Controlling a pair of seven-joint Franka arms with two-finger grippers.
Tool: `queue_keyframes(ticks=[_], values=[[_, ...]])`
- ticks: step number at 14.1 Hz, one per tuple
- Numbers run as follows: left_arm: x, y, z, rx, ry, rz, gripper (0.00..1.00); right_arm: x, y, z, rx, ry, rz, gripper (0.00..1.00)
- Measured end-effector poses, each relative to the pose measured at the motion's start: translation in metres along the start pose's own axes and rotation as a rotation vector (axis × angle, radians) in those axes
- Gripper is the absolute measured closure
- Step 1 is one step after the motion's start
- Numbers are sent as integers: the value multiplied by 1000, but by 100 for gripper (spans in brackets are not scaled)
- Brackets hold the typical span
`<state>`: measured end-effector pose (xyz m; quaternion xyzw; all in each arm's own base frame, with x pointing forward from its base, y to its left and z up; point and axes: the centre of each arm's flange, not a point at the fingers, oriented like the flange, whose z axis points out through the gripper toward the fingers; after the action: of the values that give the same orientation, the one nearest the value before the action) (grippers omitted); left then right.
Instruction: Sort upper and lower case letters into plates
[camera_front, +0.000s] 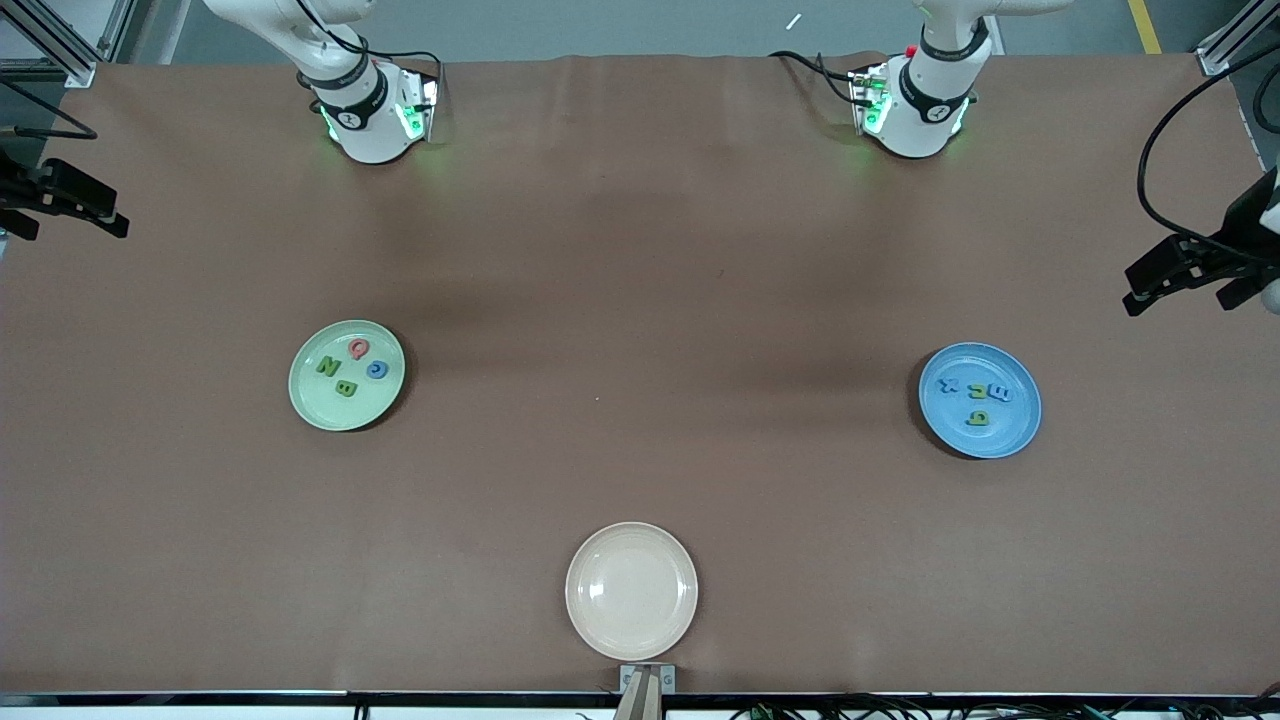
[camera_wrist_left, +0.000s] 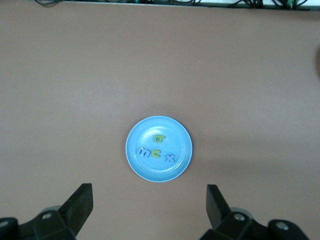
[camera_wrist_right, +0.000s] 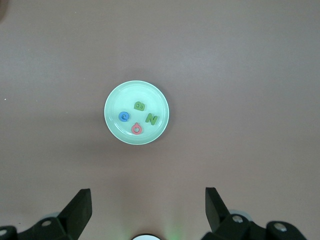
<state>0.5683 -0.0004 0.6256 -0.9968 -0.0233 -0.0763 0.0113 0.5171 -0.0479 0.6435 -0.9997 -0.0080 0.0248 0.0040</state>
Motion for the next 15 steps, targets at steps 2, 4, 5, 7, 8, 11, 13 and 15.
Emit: queue_keyframes(ticks=[2,4,5,7,8,11,13,15], values=[[-1,1,-5,0,-2,2,0,1,0,-1,-1,7,0,0],[-2,2,-16,-1,-3,3,0,1,0,-1,1,8,0,0],[-3,1,-21,-1,0,3,0,1,-1,0,3,7,-1,0],[-3,2,-25,-1,3,3,0,1,-1,0,7,7,-1,0],[-4,2,-25,-2,-1,4,0,1,-1,0,8,7,-2,0],[-6,4,-23,-22,-20,2,0,1,-2,0,10,7,-2,0],[-7,5,-22,-24,-30,2,0,1,-2,0,10,7,-2,0],[-7,5,-22,-24,-33,2,0,1,-3,0,11,7,12,0]])
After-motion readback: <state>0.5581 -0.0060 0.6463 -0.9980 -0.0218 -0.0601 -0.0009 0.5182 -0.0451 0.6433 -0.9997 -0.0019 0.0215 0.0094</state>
